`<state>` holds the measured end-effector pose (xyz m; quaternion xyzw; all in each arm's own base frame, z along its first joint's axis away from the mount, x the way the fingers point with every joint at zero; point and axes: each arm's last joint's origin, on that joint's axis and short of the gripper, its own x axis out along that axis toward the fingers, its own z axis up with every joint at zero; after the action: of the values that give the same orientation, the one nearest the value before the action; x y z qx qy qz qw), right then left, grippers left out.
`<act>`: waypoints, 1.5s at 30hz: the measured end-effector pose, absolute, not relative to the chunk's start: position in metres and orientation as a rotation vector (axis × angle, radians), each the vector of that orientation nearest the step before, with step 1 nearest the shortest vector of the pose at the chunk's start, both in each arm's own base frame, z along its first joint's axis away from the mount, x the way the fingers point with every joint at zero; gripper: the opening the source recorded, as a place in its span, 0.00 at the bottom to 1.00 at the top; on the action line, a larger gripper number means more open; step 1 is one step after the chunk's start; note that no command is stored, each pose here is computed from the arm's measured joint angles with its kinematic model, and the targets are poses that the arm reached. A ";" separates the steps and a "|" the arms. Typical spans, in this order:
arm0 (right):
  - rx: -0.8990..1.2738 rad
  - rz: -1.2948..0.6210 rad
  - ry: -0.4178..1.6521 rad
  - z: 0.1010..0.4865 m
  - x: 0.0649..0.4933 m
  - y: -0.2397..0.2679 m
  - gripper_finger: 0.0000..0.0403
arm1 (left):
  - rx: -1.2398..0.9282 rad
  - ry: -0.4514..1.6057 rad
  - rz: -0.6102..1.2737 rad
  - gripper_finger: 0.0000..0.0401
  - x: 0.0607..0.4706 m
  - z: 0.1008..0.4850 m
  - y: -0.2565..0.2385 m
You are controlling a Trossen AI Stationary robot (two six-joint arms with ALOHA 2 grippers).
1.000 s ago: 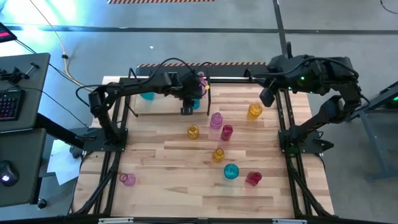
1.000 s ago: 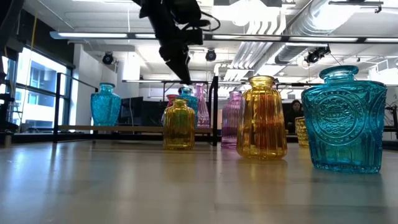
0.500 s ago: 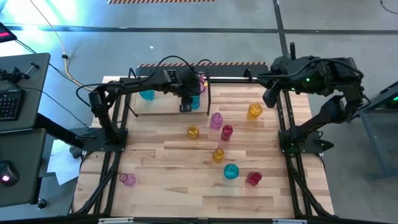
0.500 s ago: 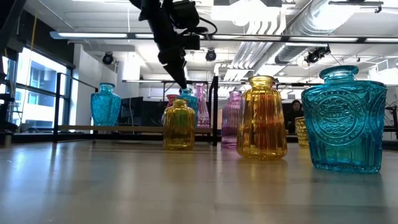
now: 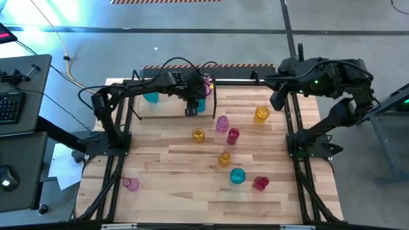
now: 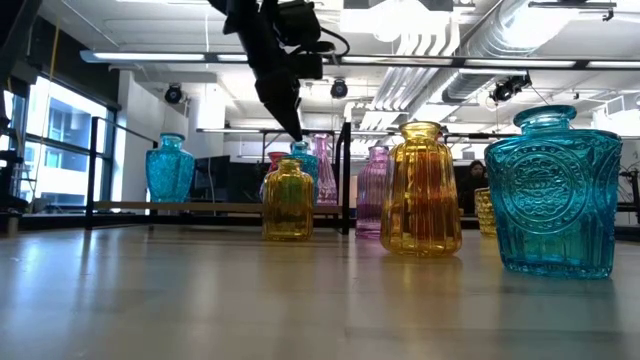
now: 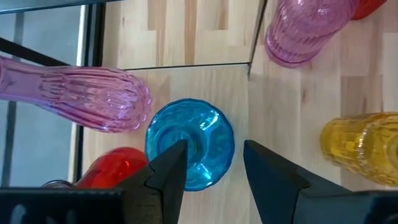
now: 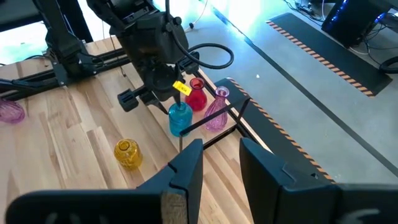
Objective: Sort vases onto shelf
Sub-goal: Put the top blue vase on the shelf aligned with the other blue vase
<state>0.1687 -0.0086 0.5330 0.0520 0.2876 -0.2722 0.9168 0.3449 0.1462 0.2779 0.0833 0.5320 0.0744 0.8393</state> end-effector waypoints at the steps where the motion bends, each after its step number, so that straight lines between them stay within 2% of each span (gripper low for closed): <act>1: 0.107 -0.560 0.592 0.533 0.169 -0.009 0.22 | 0.175 1.124 0.156 0.36 0.345 0.278 0.146; 22: 0.133 -0.567 0.585 0.533 0.169 -0.009 0.22 | 0.159 1.163 0.163 0.31 0.351 0.262 0.152; 25: 0.134 -0.567 0.584 0.533 0.169 -0.009 0.22 | 0.138 1.178 0.170 0.27 0.347 0.263 0.153; 34: 0.130 -0.574 0.583 0.533 0.169 -0.009 0.22 | 0.043 1.268 0.197 0.03 0.331 0.267 0.153; 45: 0.127 -0.575 0.583 0.533 0.169 -0.009 0.22 | 0.007 1.393 0.249 0.03 0.303 0.281 0.149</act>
<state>0.1687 -0.0088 0.5331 0.0617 0.2833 -0.2792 0.9154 0.3030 0.1486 0.2813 0.0030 0.6397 0.1142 0.7601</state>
